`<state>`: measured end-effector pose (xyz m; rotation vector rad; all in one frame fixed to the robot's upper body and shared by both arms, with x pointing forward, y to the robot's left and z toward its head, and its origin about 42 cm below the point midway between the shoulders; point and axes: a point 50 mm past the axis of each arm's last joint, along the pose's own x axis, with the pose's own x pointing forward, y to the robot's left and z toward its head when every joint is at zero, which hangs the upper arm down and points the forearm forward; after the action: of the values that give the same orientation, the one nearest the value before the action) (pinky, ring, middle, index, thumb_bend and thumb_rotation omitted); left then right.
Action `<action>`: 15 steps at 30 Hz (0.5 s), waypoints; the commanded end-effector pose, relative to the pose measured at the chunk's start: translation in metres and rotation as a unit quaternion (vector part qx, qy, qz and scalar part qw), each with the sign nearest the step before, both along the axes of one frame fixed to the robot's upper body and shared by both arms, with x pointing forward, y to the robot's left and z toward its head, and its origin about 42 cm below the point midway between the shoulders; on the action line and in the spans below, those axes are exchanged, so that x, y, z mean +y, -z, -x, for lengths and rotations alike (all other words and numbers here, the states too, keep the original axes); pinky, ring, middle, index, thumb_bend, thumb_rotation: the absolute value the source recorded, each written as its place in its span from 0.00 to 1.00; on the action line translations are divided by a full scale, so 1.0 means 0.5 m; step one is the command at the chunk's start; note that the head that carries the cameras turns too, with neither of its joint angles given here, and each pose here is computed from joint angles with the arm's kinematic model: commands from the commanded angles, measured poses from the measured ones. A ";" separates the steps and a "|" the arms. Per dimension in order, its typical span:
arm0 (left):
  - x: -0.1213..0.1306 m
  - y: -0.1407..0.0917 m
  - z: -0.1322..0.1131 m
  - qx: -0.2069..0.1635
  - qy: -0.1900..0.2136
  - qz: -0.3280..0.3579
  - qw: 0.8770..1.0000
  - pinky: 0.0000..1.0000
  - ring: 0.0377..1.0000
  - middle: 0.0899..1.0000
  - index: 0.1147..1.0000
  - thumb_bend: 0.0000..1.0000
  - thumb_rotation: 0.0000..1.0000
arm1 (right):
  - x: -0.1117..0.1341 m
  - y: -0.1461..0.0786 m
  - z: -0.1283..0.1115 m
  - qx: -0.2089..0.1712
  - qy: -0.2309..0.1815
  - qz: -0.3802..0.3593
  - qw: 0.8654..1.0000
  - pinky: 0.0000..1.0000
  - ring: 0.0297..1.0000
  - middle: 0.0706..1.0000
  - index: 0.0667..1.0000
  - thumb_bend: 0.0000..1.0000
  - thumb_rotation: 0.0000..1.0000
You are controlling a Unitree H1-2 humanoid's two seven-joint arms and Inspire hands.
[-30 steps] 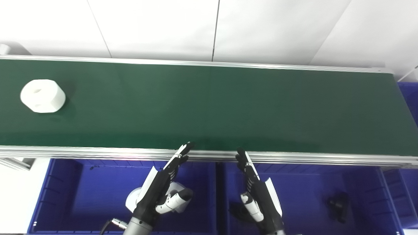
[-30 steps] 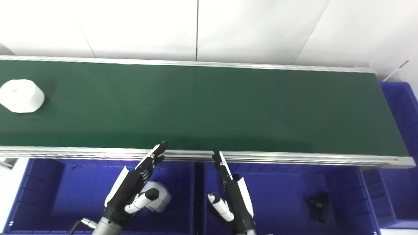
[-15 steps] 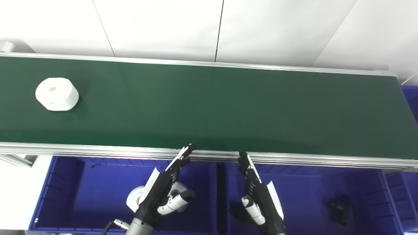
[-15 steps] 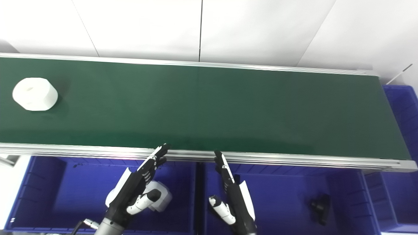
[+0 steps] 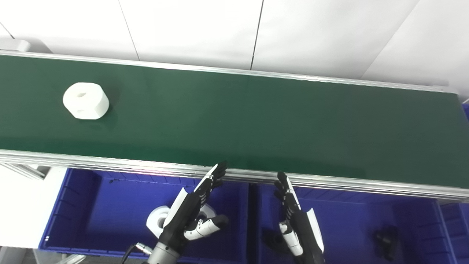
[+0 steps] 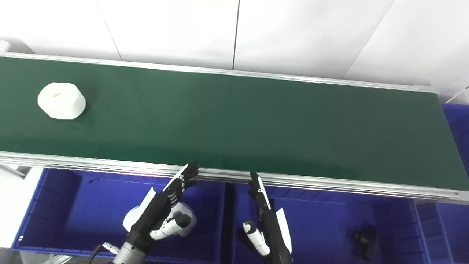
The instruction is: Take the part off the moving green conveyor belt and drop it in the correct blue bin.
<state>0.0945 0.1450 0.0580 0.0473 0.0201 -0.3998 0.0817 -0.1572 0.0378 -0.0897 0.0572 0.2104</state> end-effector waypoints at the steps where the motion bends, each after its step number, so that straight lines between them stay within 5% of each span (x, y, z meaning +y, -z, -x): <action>1: -0.009 -0.013 0.004 -0.026 -0.004 0.020 0.999 0.92 0.96 0.96 0.95 0.78 0.77 | 0.001 -0.015 0.005 -0.034 0.000 -0.010 0.999 0.93 0.97 1.00 1.00 0.85 0.99; 15: -0.025 0.039 0.009 -0.007 0.005 0.031 0.999 0.88 0.92 0.91 0.93 0.74 0.73 | -0.016 0.029 0.014 -0.003 -0.003 0.007 1.000 0.92 0.99 1.00 1.00 0.87 1.00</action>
<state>0.0881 0.1364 0.0315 0.0106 0.0514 -0.4182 0.0740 -0.1657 0.0160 -0.1261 0.1219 0.2257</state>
